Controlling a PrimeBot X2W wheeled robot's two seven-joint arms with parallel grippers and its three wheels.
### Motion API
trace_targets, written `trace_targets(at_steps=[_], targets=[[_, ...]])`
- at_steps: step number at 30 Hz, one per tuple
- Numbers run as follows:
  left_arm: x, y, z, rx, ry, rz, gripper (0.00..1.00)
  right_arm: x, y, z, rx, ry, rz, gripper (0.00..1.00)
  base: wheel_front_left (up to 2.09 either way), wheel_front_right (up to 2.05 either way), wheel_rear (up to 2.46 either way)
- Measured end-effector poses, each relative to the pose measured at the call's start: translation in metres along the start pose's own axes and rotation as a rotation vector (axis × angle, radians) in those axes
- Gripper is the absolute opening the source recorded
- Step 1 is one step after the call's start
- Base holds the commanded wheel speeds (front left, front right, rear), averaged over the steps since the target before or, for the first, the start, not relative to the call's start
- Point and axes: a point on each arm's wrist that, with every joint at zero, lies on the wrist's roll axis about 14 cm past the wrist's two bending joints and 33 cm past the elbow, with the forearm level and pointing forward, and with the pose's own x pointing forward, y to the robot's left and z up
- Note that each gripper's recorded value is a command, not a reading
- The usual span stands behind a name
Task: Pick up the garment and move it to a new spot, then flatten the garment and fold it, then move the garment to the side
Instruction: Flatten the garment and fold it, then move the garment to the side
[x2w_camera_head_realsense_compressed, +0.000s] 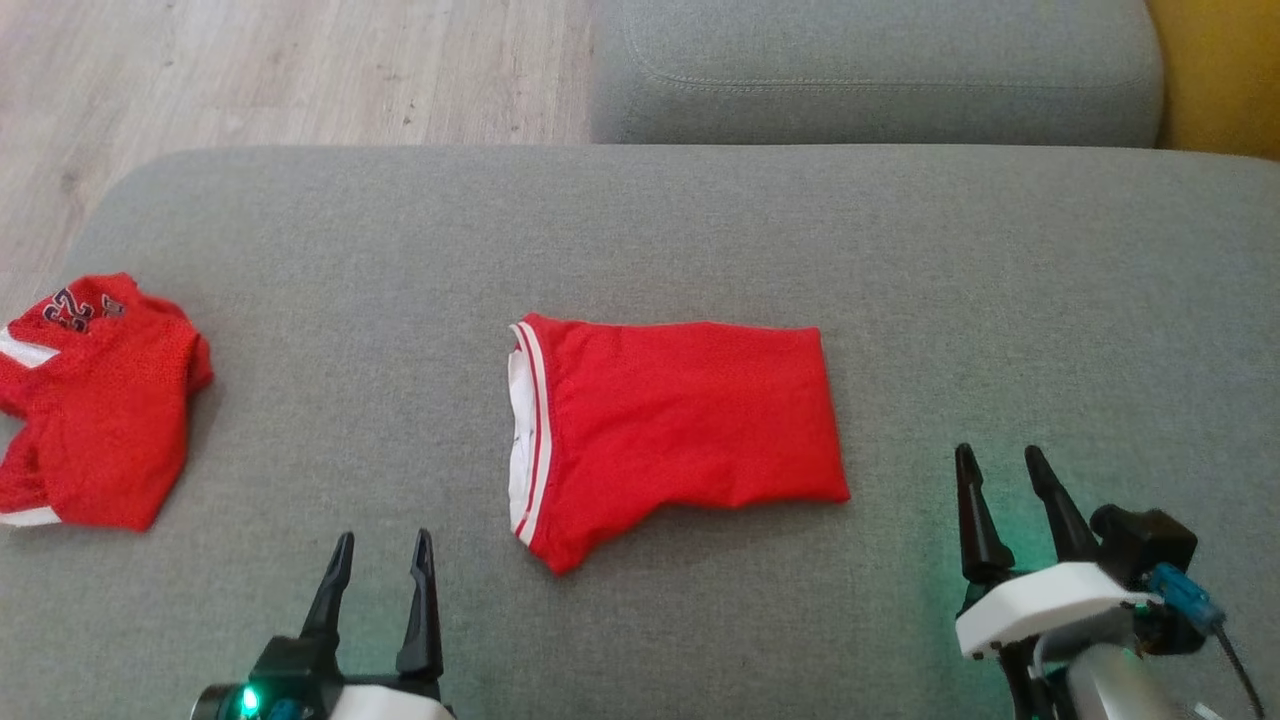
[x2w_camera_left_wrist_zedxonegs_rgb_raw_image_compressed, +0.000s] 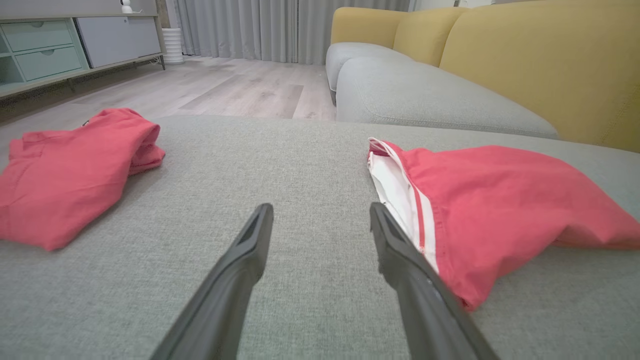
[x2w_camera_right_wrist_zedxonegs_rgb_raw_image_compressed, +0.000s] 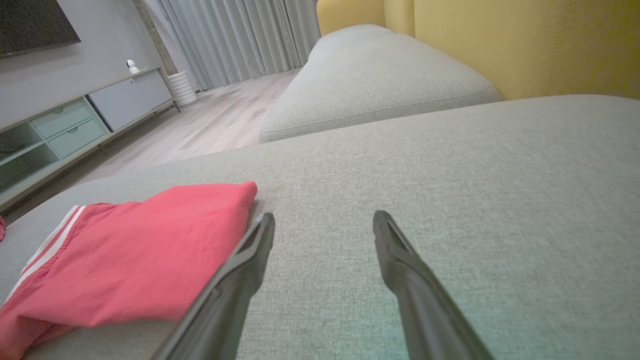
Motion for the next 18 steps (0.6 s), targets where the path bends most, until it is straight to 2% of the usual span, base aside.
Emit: trace_targets(at_steps=[10, 18], targets=[[0.0, -0.002, -0.002, 0.006, 0.007, -0.005, 1.0, 0.007, 0.018, -0.015, 0.029, 0.05, 0.051, 1.0, 0.0, 0.0, 0.0], [0.0, -0.004, -0.001, 0.006, 0.009, -0.018, 1.0, 0.064, 0.068, -0.014, -0.025, 0.111, 0.201, 1.0, 0.0, 0.0, 0.0]])
